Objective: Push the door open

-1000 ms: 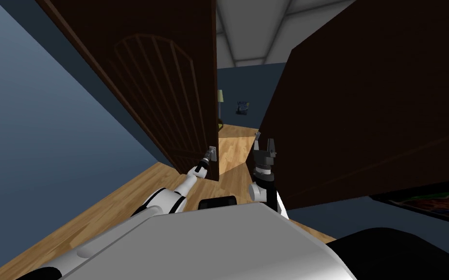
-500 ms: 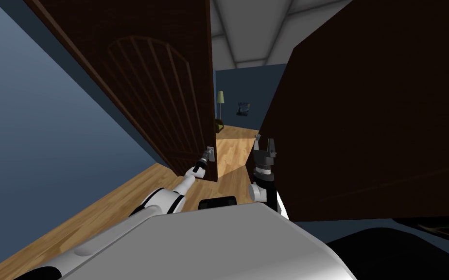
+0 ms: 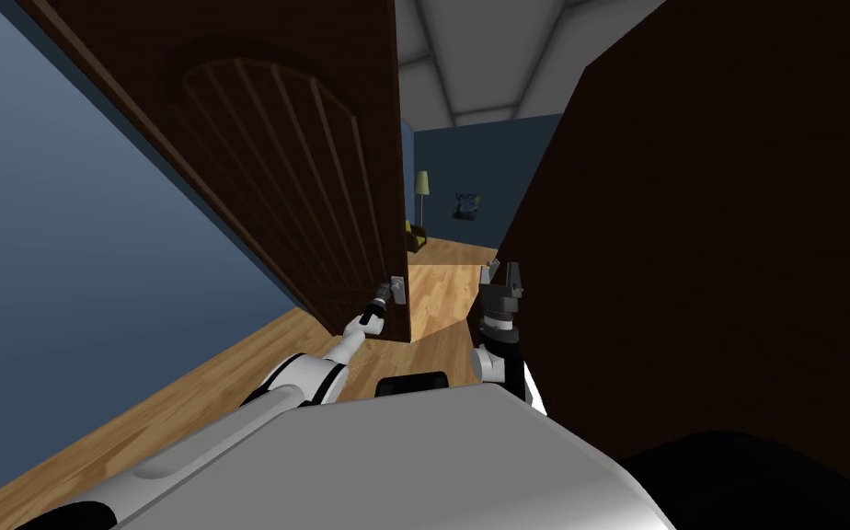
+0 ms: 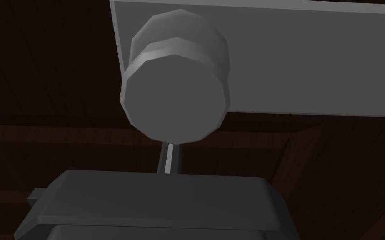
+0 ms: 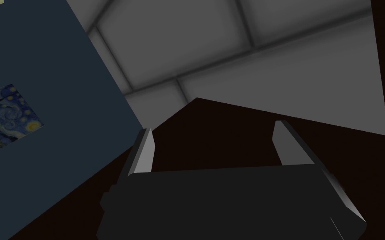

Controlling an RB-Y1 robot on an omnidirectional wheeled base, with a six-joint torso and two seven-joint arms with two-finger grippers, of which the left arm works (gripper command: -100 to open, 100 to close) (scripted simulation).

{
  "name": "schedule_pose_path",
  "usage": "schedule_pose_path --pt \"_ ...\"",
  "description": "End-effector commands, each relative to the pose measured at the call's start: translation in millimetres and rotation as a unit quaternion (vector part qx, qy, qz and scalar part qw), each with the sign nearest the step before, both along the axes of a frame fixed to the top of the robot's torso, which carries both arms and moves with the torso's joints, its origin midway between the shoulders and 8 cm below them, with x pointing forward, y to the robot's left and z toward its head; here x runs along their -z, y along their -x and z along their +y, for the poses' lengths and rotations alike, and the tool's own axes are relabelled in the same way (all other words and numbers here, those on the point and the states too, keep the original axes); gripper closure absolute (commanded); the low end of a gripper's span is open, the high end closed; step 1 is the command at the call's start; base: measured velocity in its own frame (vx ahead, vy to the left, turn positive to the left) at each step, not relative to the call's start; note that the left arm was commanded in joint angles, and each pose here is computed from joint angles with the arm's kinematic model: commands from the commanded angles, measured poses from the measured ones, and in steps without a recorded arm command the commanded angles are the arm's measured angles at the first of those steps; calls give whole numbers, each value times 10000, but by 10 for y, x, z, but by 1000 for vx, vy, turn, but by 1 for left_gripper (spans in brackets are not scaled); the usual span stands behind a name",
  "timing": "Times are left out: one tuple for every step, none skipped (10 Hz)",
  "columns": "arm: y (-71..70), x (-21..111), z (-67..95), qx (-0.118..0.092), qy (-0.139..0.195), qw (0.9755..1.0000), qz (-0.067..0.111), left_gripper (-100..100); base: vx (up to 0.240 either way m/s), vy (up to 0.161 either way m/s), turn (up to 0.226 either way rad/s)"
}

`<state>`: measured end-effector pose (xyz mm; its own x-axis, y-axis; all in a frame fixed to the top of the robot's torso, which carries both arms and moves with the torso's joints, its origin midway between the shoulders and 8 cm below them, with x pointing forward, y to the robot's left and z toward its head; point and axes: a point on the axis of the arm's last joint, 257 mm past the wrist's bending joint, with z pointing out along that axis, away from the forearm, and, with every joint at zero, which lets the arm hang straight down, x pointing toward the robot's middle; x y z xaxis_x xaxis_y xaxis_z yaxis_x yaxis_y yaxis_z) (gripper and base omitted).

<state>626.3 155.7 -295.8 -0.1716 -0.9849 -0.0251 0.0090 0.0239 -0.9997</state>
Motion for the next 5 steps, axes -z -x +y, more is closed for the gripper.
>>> schedule_pose_path --pt "-2 -1 -13 8 8 10000 6 -100 -74 -89 47" --pt "-2 -1 -13 8 8 10000 6 -100 -195 -21 12" --pt "-2 -2 -25 15 15 10000 9 -100 -193 27 3" --pt "-1 -1 -52 28 33 10000 17 -100 -219 22 30" --pt "1 -1 -76 40 48 10000 22 -100 -243 -1 36"
